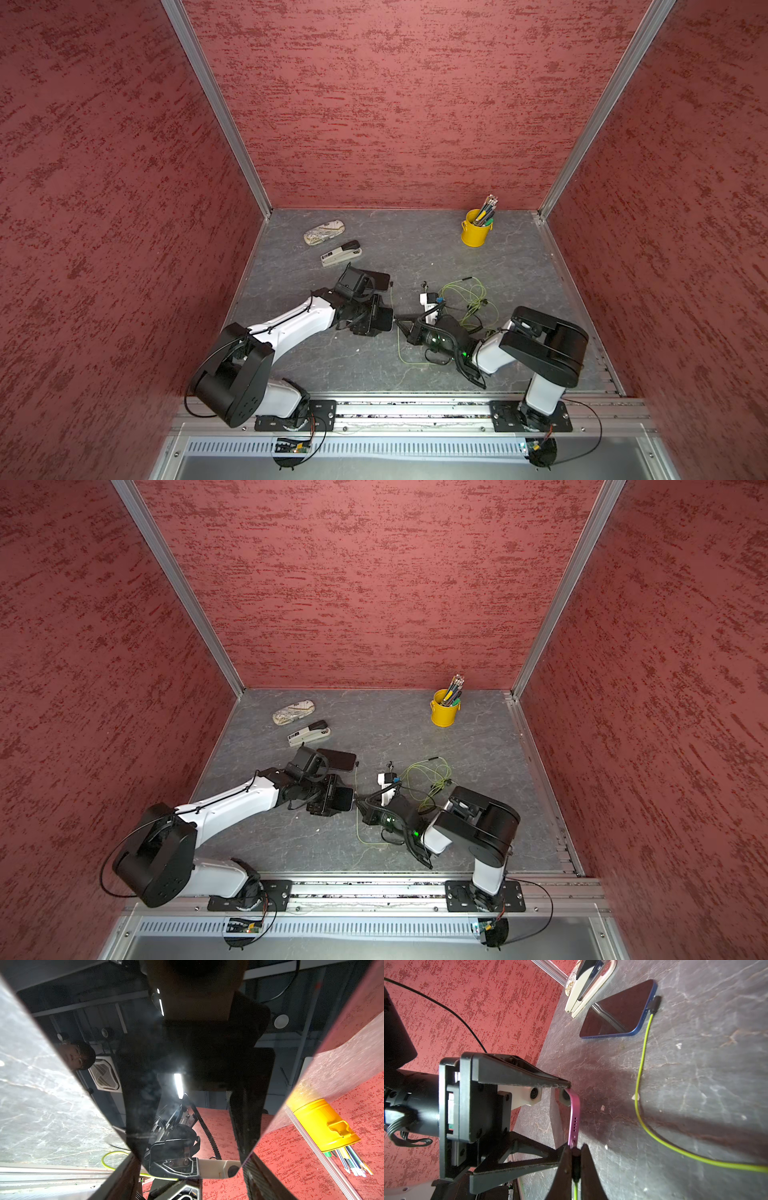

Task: Plug wired earphones into phones
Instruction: Insert the wired earphone into the phone.

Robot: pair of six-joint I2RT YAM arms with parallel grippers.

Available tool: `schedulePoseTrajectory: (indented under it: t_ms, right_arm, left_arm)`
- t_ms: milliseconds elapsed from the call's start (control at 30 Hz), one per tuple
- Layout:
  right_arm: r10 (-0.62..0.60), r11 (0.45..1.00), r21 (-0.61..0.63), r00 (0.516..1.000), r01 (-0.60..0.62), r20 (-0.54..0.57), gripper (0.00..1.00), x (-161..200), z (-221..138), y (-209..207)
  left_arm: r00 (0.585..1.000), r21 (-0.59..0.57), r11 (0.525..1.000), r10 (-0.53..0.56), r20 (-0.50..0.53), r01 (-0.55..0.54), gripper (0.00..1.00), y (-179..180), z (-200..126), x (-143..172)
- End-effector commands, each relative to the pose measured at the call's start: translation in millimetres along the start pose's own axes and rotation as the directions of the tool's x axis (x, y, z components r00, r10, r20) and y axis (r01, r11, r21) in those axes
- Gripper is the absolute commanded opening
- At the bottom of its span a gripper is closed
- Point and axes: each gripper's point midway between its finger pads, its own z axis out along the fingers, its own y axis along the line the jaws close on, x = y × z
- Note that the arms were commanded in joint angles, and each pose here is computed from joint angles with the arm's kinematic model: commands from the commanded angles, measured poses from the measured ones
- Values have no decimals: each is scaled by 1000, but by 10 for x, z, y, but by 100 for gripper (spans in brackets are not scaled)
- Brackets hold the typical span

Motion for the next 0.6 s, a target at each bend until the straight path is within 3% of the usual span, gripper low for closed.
schedulePoseTrajectory:
  t_ms: [0,567]
  right_arm:
    - [-11,1000,-19,1000,11,-21,0,51,81,74]
    - [-38,999,-24,999,37,-22,0,-57,232,275]
  left_arm:
    - [997,49,998,34,-66,-31,69,-124,-56,179]
    - [985,91,994,74,-157,-61,69,-186,-63,427]
